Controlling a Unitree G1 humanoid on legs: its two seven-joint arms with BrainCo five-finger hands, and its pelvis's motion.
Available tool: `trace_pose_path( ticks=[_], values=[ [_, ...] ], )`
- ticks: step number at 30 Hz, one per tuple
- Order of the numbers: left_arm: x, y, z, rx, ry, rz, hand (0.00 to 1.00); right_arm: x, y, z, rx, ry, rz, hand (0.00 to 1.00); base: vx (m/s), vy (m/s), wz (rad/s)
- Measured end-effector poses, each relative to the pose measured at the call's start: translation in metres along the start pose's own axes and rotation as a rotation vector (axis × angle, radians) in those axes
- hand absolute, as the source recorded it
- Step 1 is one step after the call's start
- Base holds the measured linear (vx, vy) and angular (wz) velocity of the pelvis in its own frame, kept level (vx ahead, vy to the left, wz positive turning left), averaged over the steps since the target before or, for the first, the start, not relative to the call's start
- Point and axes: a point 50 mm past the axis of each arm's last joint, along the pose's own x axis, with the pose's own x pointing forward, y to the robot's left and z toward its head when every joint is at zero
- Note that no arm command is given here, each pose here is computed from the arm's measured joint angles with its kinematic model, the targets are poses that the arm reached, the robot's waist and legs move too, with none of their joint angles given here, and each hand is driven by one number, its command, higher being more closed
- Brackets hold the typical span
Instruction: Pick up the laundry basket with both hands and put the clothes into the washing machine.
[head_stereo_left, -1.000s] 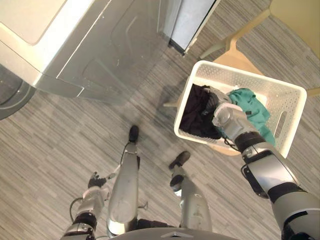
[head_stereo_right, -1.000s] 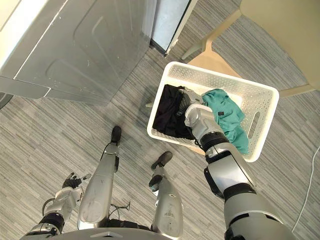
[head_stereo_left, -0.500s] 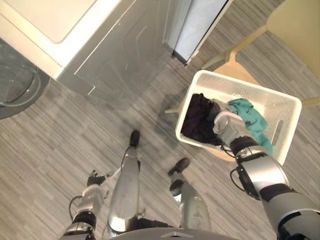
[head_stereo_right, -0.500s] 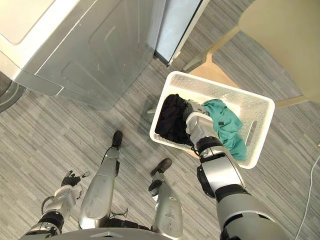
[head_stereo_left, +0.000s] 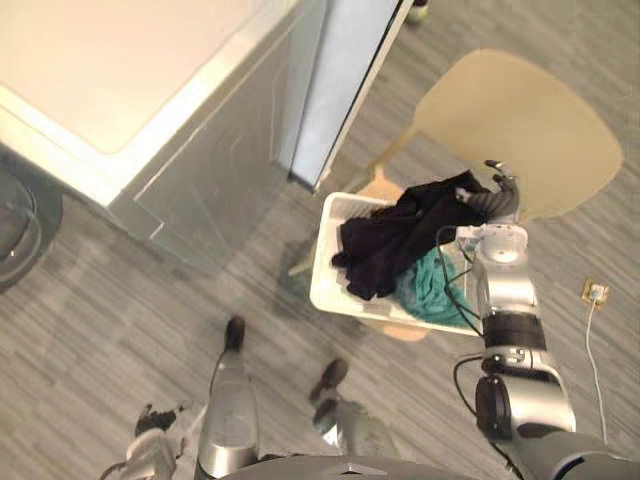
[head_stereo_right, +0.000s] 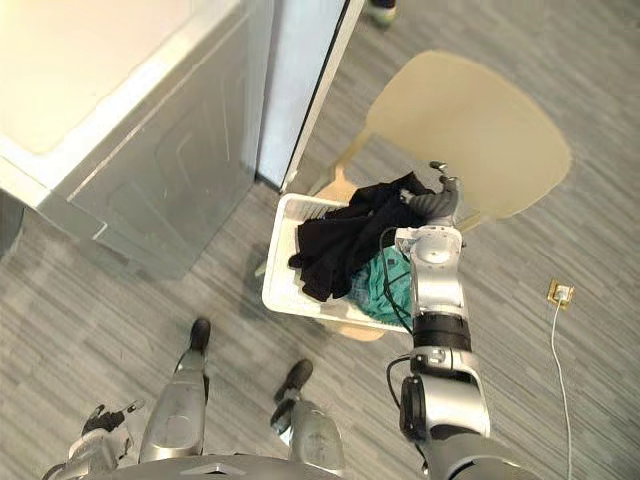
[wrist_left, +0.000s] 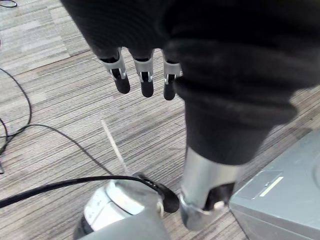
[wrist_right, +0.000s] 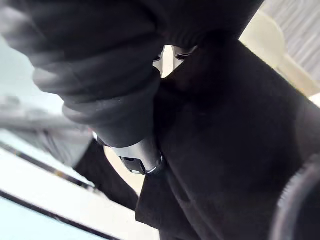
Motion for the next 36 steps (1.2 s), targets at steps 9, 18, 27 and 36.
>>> trace_pose_path(
  ticks=[9, 18, 27, 36],
  values=[
    [-0.022, -0.033, 0.045, 0.017, -0.243, -0.098, 0.0, -0.021, -0.025, 0.039, 0.097, -0.22, -0.089, 1.0, 0.03, -0.001, -0.1],
    [-0.084, -0.094, 0.152, -0.031, -0.728, -0.334, 0.0, -0.022, -0.006, 0.092, 0.247, -0.42, -0.008, 1.0, 0.0, 0.007, -0.25],
    [-0.133, -0.139, 0.24, 0.08, -1.038, -0.476, 0.0, -0.017, 0.024, 0.185, 0.333, -0.699, 0.134, 1.0, -0.03, 0.001, -0.21],
    [-0.143, -0.197, 0.255, 0.323, -1.035, -0.555, 0.0, -0.023, 0.048, 0.225, 0.349, -0.789, 0.22, 1.0, -0.03, -0.012, -0.17]
  ],
)
